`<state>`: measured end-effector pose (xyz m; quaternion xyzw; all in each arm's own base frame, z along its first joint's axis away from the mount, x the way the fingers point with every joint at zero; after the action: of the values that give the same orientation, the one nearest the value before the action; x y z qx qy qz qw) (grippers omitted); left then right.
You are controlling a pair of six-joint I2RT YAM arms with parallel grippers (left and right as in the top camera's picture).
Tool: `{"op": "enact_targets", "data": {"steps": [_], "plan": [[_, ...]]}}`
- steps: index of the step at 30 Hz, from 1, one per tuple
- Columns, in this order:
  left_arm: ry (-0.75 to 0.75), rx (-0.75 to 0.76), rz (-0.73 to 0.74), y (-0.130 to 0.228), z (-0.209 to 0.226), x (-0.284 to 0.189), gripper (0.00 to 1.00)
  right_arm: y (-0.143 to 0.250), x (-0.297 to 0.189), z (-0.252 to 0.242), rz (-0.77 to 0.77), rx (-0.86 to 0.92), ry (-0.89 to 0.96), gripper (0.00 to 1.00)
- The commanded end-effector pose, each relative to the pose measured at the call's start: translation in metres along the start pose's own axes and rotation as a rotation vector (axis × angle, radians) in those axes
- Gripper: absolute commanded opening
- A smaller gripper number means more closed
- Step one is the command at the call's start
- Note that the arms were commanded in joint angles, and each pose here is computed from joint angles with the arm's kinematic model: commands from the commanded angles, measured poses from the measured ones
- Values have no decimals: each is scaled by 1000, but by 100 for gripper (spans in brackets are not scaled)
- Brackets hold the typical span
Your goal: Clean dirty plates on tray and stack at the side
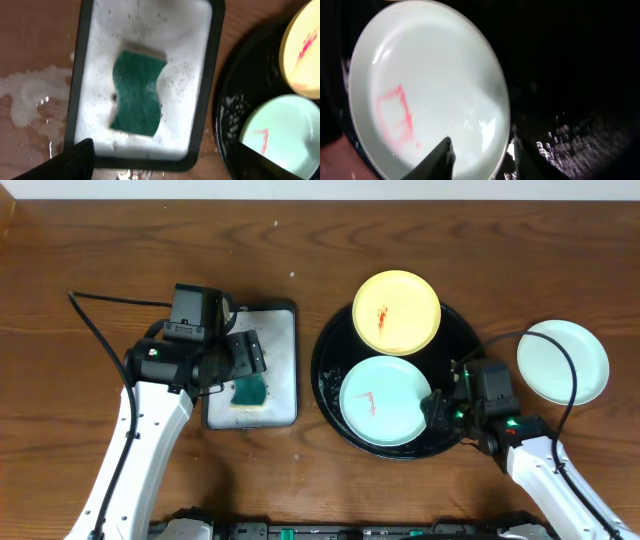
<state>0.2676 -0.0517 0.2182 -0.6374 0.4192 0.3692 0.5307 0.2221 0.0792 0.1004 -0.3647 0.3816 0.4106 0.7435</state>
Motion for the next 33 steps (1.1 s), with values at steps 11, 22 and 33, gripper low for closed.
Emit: {"op": "enact_targets", "data": {"steps": [11,22,33], "plan": [[-95,7,64,33,20,79,79,-33,-99,60,-28,-379,-37,40],[-107,1,182,52,29,157,21,-20,-98,51,49,-354,-4,31],[-104,5,171,42,24,124,17,-19,-98,50,55,-334,0,28]]}}
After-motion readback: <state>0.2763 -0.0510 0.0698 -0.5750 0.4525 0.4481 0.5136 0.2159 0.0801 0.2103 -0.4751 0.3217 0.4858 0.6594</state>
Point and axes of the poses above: each gripper's point midway between its finger pads, its own x axis out along the fingers, its own z axis along the line the jaws close on, y = z × x, the point moved 6 cm from there along -x, back along the fingers, and after that the axes turned 10 degrees about x, right-handed, at the moved point
